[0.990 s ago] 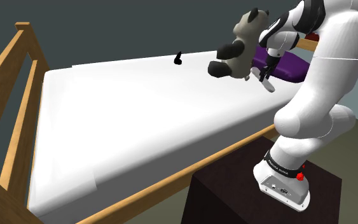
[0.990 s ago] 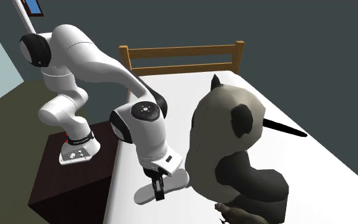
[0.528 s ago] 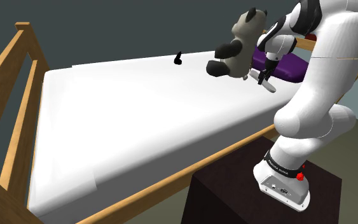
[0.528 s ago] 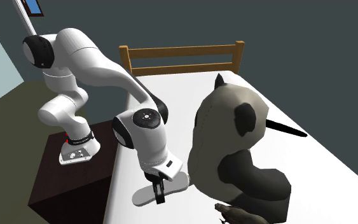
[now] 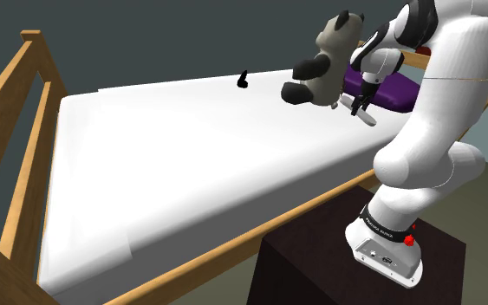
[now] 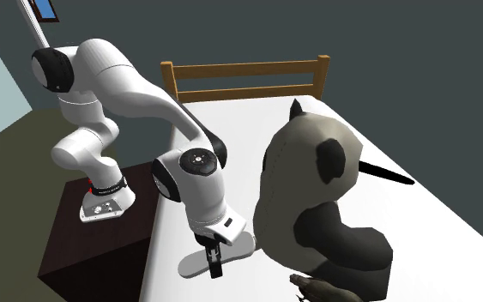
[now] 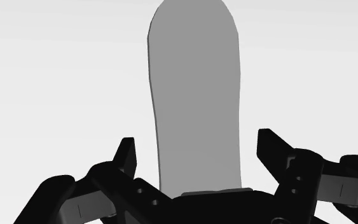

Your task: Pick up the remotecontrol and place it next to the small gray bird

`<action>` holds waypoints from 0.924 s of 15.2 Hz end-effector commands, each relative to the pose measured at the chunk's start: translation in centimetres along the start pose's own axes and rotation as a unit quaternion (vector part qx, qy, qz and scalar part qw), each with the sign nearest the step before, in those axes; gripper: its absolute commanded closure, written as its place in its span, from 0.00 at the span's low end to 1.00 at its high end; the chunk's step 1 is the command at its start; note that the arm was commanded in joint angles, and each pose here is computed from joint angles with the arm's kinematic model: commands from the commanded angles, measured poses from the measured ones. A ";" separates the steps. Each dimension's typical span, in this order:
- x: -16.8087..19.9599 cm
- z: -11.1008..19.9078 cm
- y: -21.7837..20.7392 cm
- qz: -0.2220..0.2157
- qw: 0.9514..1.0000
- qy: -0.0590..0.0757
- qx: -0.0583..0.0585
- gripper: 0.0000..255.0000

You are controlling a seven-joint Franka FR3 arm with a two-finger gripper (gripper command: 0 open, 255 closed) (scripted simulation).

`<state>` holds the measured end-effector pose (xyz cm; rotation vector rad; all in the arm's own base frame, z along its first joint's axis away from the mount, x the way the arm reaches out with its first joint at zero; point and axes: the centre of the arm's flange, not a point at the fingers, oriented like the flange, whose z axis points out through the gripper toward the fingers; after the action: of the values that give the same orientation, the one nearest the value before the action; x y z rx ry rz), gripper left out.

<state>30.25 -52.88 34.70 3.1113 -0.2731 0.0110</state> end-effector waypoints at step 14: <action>0.0 -5.0 -0.1 0.000 1.000 0.000 0.000 0.00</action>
<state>30.24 -52.71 39.65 3.1116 -0.2730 0.0104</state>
